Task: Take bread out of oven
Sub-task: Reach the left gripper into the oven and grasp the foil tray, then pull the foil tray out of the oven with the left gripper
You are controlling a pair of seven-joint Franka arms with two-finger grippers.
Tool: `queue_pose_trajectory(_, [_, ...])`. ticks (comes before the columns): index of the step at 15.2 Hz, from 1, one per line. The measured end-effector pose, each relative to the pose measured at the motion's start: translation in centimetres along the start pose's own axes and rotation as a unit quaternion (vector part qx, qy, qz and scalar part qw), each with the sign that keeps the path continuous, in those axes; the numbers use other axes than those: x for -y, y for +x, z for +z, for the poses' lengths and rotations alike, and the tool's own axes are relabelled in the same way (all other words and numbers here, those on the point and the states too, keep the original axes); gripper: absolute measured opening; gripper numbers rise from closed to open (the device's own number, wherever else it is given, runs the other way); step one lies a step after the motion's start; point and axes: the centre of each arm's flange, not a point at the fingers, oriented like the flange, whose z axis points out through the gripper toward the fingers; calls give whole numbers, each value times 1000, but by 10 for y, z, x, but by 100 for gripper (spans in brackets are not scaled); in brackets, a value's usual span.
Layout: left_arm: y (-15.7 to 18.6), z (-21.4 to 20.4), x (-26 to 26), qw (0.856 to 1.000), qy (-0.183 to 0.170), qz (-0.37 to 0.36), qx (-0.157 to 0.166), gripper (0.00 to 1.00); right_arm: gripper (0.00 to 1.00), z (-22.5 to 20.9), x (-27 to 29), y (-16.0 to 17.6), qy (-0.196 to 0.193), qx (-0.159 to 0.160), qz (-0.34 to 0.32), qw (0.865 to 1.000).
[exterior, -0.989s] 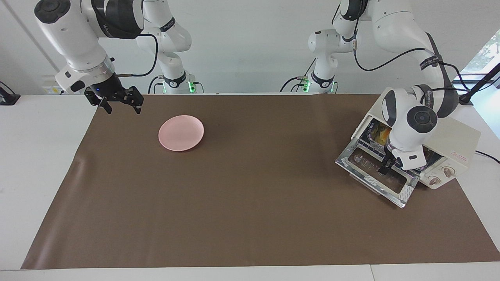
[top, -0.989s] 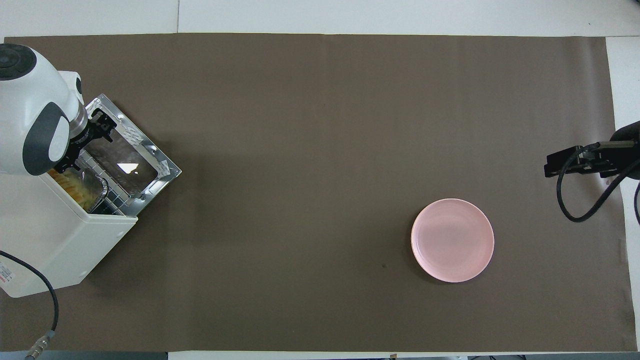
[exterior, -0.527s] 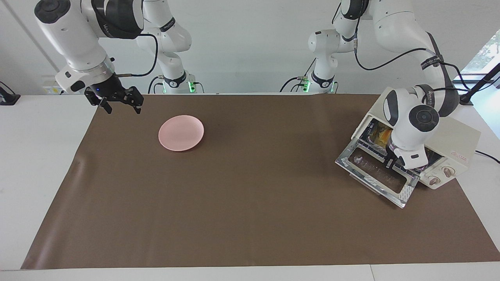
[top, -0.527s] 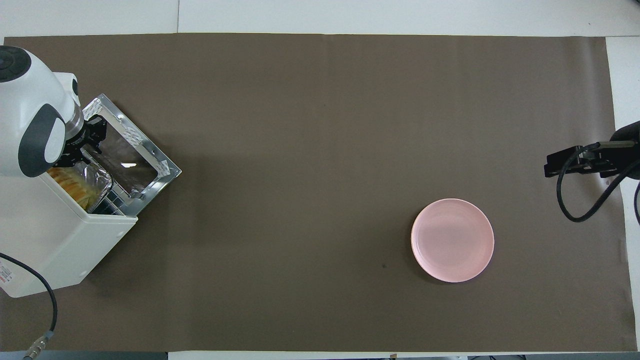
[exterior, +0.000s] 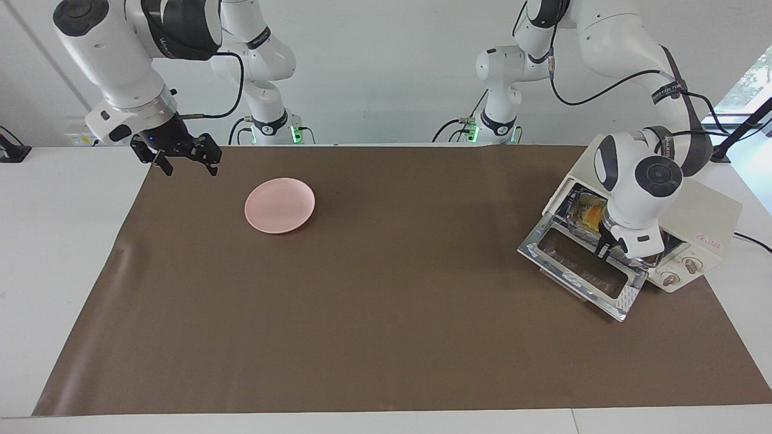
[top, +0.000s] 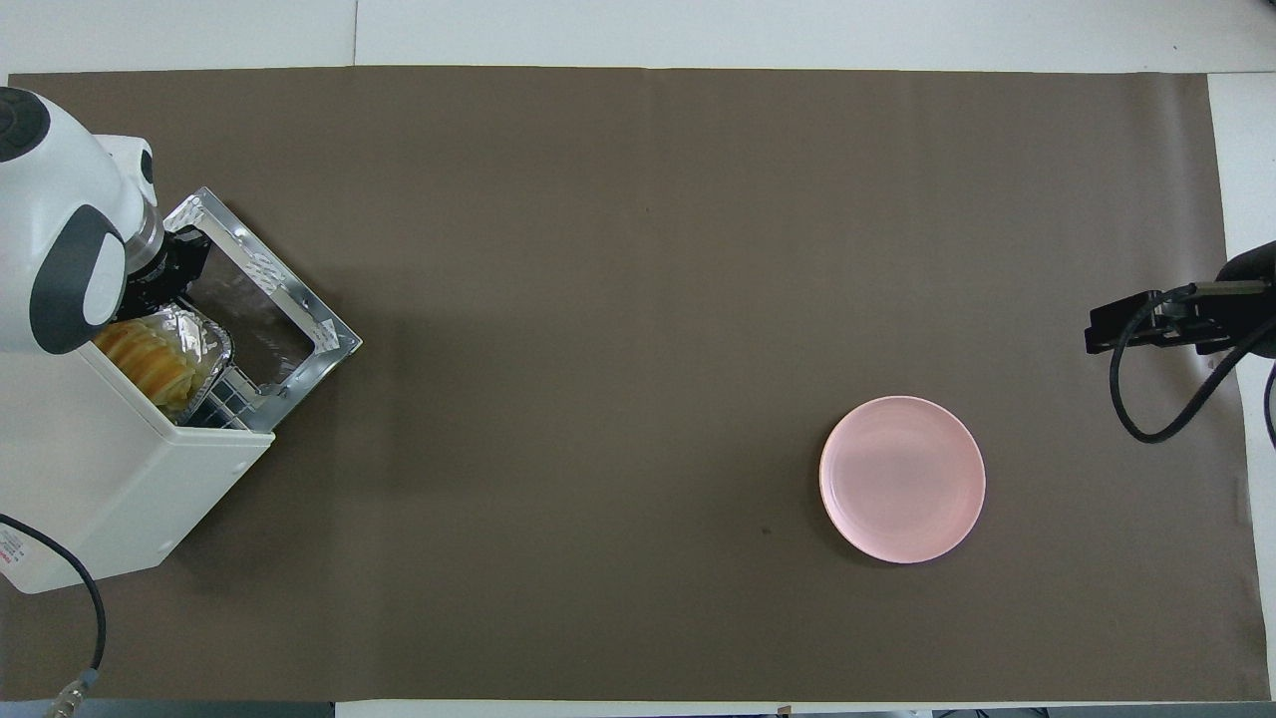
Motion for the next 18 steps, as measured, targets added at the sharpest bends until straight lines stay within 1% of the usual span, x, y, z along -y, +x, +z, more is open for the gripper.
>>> queue_pose_trajectory(4, [-41,-51,-52,998,-44,39,-21,2,100,0,0,0,0,0,0,1000])
queue_pose_trajectory(7, [-57,-79,-73,996,-80,47,-11,2,100,0,0,0,0,0,0,1000])
queue_pose_trajectory(8, [-67,-88,-83,994,-90,59,-9,2,100,0,0,0,0,0,0,1000])
queue_pose_trajectory(10, [-106,-104,-111,990,-100,94,-13,2,100,0,0,0,0,0,0,1000])
queue_pose_trajectory(14, [-207,-136,-158,978,-113,176,-25,2,100,0,0,0,0,0,0,1000])
queue_pose_trajectory(17, [-272,-152,-175,968,-114,223,-24,2,100,0,0,0,0,0,0,1000])
queue_pose_trajectory(18, [-290,-157,-179,965,-119,234,-17,2,100,0,0,0,0,0,0,1000])
